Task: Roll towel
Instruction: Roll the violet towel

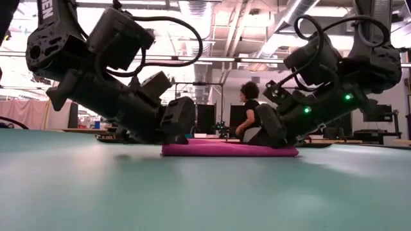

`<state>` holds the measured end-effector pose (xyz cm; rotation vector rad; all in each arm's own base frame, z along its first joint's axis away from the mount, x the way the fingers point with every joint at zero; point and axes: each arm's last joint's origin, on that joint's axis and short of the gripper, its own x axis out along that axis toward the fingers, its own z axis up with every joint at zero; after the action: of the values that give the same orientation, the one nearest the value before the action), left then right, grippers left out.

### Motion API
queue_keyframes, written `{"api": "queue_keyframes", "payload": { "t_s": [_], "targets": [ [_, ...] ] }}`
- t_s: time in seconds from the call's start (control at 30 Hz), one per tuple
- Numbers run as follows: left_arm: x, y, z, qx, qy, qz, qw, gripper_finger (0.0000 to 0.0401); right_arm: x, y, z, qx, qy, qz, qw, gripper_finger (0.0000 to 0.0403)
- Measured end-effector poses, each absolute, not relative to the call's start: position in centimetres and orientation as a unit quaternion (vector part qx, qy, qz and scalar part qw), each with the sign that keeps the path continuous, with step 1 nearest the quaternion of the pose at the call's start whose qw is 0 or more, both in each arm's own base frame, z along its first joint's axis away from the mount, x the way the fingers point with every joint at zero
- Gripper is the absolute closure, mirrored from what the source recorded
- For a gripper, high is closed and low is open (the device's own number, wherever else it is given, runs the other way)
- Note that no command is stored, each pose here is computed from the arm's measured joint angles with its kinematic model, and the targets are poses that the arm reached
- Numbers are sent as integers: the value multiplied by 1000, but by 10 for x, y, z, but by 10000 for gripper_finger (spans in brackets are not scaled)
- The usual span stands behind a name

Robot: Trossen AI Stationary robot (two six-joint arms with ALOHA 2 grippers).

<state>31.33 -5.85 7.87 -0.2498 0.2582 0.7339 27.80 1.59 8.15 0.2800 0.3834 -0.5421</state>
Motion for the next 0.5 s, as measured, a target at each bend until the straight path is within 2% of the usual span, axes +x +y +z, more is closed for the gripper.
{"api": "queue_keyframes", "payload": {
  "t_s": [0.37, 0.5],
  "targets": [
    [313, -46, 75, -91, 155, 372, 911, 401, 284, 34, 86, 158, 176, -244, 940, 385],
    [314, -43, 74, -95, 163, 360, 914, 401, 283, 42, 98, 127, 136, -278, 942, 385]
  ]
}}
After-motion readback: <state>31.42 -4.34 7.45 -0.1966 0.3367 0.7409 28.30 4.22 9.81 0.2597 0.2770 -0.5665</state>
